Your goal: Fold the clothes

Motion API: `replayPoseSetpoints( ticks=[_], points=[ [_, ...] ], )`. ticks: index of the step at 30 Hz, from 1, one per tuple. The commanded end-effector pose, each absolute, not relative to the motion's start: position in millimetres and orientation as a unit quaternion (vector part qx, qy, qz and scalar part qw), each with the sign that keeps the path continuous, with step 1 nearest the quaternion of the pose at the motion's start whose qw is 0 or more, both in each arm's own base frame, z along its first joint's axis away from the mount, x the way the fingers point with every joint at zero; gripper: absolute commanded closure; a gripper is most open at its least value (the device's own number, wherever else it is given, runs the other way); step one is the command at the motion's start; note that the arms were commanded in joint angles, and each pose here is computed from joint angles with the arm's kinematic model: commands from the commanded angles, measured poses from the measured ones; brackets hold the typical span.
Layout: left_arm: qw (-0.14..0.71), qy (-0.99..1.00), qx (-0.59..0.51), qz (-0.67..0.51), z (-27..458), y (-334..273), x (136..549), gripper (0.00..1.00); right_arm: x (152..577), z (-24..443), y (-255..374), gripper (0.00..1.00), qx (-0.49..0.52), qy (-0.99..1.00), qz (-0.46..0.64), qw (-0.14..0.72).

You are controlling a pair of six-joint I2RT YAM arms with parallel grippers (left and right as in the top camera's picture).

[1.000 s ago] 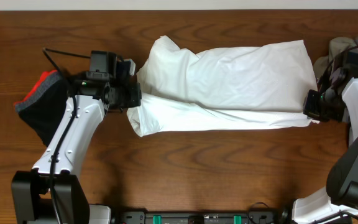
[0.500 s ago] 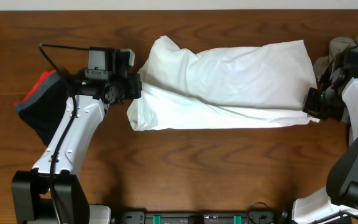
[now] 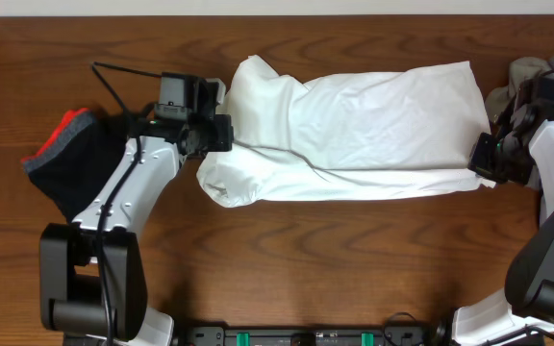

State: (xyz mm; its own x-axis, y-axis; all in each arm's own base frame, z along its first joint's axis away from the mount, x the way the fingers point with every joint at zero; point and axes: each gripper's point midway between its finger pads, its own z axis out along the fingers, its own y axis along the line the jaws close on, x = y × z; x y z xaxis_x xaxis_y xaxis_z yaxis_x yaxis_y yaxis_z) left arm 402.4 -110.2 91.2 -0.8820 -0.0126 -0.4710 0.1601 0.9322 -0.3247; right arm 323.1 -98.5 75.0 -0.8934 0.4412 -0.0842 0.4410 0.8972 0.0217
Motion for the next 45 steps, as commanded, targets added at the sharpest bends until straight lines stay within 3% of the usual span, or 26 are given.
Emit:
replayPoseSetpoints(
  ticks=[1,6,14,22,25,26,27,28,38,45],
  points=[
    [0.237,0.957,0.034,-0.165,88,-104,402,0.89,325,76,-102,0.98,0.24,0.97,0.001,0.046],
    [0.24,0.963,0.016,-0.117,83,-88,404,0.83,325,76,-102,0.98,0.24,0.97,0.001,0.046],
    [0.215,0.972,-0.008,-0.092,64,-78,400,0.57,322,73,-101,0.97,0.24,0.97,0.002,0.04],
    [0.183,0.978,-0.013,-0.103,37,-83,398,0.54,315,65,-99,0.98,0.241,0.97,0.002,0.029],
    [0.179,0.975,-0.007,-0.128,35,-92,399,0.57,314,61,-98,0.97,0.241,0.97,0.002,0.028],
    [0.179,0.974,-0.004,-0.14,36,-96,399,0.67,313,60,-98,0.97,0.241,0.97,0.002,0.026],
    [0.181,0.972,-0.002,-0.152,38,-100,399,0.9,312,59,-98,0.98,0.241,0.97,0.002,0.026],
    [0.182,0.97,0.001,-0.164,40,-104,400,0.94,312,59,-98,0.98,0.241,0.97,0.002,0.026],
    [0.217,0.949,0.056,-0.22,70,-125,404,0.94,312,58,-98,0.98,0.24,0.97,0.002,0.026],
    [0.299,0.902,0.111,-0.291,127,-151,418,0.94,313,58,-98,0.97,0.24,0.97,0.002,0.028]
  ],
)
